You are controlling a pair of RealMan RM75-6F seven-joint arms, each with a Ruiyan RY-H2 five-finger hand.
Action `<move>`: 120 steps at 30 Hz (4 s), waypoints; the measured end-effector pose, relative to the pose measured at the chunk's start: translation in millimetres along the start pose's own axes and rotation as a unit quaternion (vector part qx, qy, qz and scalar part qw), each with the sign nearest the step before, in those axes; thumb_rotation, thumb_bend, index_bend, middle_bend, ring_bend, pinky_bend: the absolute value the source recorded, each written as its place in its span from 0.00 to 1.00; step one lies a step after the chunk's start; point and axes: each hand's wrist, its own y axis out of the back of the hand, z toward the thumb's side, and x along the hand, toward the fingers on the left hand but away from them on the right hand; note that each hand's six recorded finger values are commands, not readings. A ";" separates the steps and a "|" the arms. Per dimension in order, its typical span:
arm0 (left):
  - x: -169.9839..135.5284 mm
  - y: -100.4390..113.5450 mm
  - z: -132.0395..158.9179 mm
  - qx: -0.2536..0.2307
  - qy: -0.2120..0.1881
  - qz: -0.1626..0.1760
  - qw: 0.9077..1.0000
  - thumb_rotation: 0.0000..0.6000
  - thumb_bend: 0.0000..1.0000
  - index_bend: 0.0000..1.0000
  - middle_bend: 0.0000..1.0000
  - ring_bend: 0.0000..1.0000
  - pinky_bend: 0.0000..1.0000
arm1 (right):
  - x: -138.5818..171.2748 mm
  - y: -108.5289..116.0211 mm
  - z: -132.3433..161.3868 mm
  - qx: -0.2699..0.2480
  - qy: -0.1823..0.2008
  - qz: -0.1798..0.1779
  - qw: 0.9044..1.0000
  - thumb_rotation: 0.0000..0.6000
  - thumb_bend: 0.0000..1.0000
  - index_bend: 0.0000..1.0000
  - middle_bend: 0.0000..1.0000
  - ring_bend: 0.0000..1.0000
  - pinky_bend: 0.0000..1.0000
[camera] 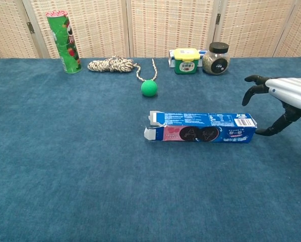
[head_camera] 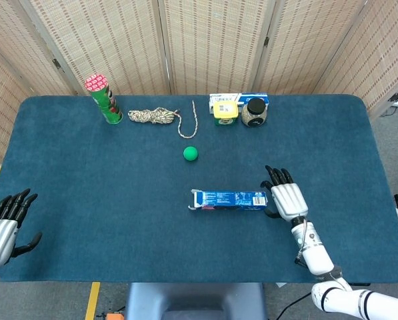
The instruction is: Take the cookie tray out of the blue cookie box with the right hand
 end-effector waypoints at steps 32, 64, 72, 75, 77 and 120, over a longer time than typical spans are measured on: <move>1.2 4.3 -5.1 0.016 0.015 0.029 0.999 1.00 0.36 0.03 0.00 0.00 0.00 | -13.2 8.1 8.1 0.017 0.023 -0.026 0.999 1.00 0.23 0.53 0.02 0.00 0.00; 10.8 -4.8 -12.1 0.031 0.046 -0.001 0.998 1.00 0.36 0.00 0.00 0.00 0.00 | 45.6 183.0 -3.4 0.136 0.005 -0.038 0.990 1.00 0.23 0.54 0.00 0.00 0.00; 12.8 -6.8 -13.1 0.032 0.051 -0.007 0.998 1.00 0.36 0.00 0.00 0.00 0.00 | 64.7 211.7 -6.6 0.106 -0.002 -0.043 0.993 1.00 0.23 0.54 0.00 0.00 0.00; 13.4 -7.7 -12.6 0.033 0.051 -0.009 0.998 1.00 0.36 0.00 0.00 0.00 0.00 | 71.4 219.2 -8.1 0.100 -0.002 -0.043 0.994 1.00 0.23 0.54 0.00 0.00 0.00; 13.2 -7.8 -12.3 0.034 0.051 -0.009 0.998 1.00 0.36 0.00 0.00 0.00 0.00 | 74.6 221.5 -8.5 0.096 -0.001 -0.044 0.994 1.00 0.23 0.54 0.00 0.00 0.00; 12.2 -6.0 -14.7 0.015 0.048 -0.017 0.999 1.00 0.36 0.00 0.00 0.00 0.00 | 25.4 24.6 -53.8 -0.117 0.041 0.037 0.992 1.00 0.23 0.00 0.00 0.00 0.00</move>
